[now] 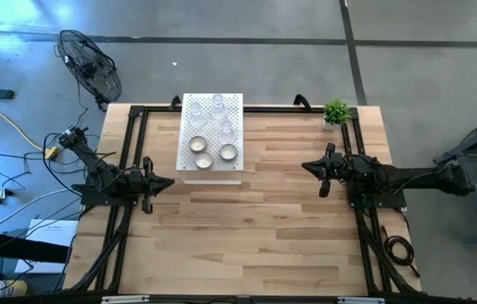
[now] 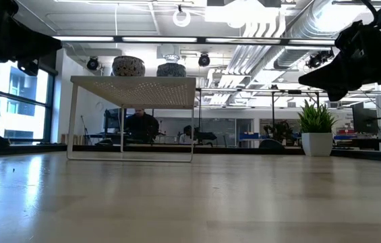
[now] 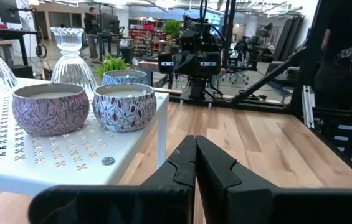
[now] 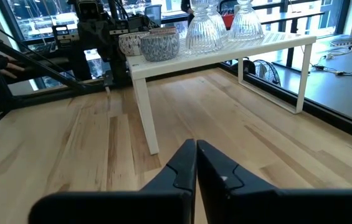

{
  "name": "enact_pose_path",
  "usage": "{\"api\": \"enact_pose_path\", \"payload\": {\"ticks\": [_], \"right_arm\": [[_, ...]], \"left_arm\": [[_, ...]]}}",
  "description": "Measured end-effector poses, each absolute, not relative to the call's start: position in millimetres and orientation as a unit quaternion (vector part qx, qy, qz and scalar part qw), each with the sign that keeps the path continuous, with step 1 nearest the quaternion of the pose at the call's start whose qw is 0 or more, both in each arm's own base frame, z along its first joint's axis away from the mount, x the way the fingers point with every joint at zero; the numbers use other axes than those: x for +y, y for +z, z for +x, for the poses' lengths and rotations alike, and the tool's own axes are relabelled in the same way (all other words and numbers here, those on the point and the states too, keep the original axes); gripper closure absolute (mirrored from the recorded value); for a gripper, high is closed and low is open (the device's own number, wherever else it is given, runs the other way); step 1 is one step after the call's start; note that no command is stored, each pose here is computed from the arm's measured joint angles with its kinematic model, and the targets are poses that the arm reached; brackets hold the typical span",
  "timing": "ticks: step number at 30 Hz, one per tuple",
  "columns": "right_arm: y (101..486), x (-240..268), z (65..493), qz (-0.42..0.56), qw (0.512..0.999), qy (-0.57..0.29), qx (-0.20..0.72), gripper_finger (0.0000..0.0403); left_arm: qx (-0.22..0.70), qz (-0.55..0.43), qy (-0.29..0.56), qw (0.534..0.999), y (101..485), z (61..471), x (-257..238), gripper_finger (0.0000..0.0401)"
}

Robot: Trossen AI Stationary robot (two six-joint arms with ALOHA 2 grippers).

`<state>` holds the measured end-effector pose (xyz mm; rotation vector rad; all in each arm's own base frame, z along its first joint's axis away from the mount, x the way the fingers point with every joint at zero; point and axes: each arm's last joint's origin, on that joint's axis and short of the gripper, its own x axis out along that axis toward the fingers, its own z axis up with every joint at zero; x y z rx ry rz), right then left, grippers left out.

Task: Pick & Place candle stick holders
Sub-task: Return to Home Position

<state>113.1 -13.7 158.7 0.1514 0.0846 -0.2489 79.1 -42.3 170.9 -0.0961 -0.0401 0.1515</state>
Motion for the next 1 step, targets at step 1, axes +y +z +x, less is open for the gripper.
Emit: {"api": "enact_pose_path", "payload": {"ticks": [1], "right_arm": [[158.7, -13.7, 113.1, 0.075, 0.989, -0.124, 0.042, 0.0397]], "left_arm": [[-0.02, -0.048, 0.075, 0.996, 170.9, 79.1, -42.3, 0.04]]}}
